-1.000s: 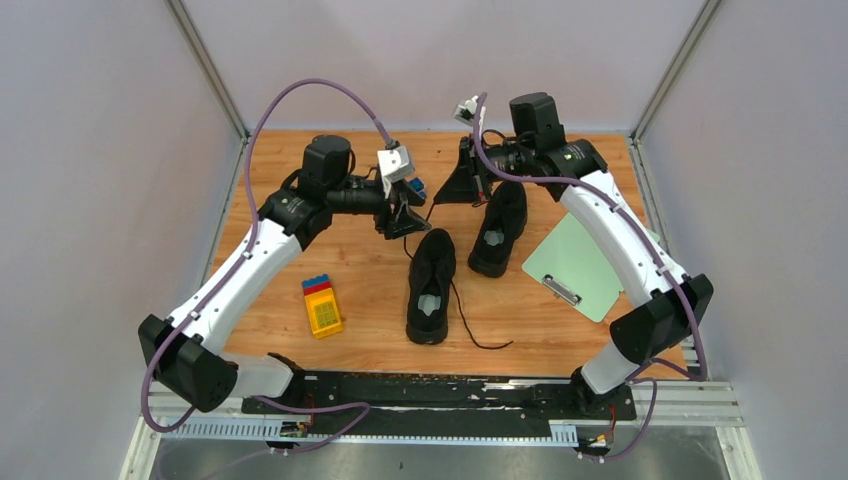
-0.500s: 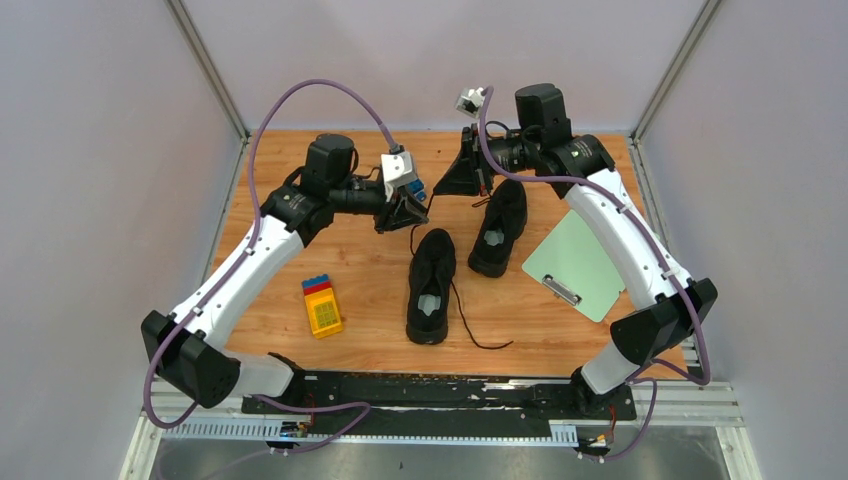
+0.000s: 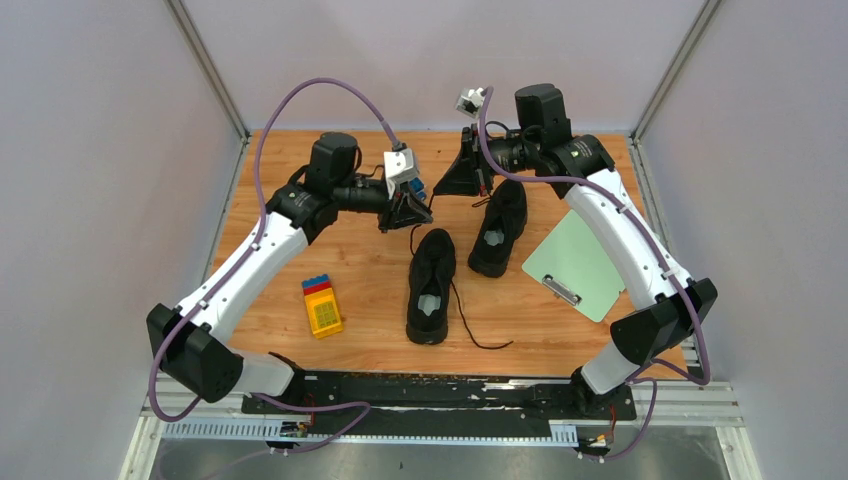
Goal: Tie the shoes
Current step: Wrap the shoelace around the shoelace.
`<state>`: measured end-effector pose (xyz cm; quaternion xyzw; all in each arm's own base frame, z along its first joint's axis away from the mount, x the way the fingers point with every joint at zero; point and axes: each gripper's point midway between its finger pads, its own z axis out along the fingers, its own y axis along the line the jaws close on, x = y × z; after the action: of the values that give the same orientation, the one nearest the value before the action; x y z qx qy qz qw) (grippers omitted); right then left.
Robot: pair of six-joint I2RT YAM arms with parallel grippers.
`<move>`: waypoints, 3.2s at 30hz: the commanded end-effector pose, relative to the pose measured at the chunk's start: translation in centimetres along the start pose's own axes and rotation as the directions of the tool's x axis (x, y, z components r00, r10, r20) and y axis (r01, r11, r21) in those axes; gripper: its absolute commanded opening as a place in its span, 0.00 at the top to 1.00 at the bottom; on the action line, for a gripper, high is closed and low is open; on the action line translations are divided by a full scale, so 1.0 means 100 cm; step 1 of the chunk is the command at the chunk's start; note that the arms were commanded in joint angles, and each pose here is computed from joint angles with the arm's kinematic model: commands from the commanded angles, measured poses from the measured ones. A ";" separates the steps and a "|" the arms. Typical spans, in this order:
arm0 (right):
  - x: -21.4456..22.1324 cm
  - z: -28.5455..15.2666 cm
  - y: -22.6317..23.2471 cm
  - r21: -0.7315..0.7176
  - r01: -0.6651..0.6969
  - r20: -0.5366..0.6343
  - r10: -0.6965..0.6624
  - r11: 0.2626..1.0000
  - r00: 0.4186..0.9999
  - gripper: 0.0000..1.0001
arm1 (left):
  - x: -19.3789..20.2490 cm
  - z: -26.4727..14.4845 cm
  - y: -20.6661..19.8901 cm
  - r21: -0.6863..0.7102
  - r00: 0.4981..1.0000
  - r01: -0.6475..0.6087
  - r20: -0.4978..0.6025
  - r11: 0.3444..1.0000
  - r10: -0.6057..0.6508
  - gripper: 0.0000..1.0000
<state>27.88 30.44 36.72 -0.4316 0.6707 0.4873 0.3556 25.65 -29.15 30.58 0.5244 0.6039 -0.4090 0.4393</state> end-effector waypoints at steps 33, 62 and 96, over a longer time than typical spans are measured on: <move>0.355 -0.066 -0.013 -0.274 0.429 -0.690 -0.487 0.861 0.536 0.61 | 0.038 -0.012 0.001 -0.073 0.950 0.311 0.032 0.948 -0.309 1.00; 0.417 -0.046 0.002 -0.528 0.427 -0.669 -0.670 0.734 0.324 0.66 | 0.041 -0.020 0.017 -0.106 0.915 0.403 0.070 0.909 -0.398 1.00; -0.001 -0.013 0.007 0.202 0.740 -0.306 -0.676 0.642 0.670 1.00 | 0.057 0.018 0.006 0.018 0.922 0.362 -0.157 0.932 -0.355 1.00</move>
<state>27.05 27.44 33.66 -0.6805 0.5548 0.1059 0.4669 25.74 -28.66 23.85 0.4227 0.7292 -0.4578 0.2830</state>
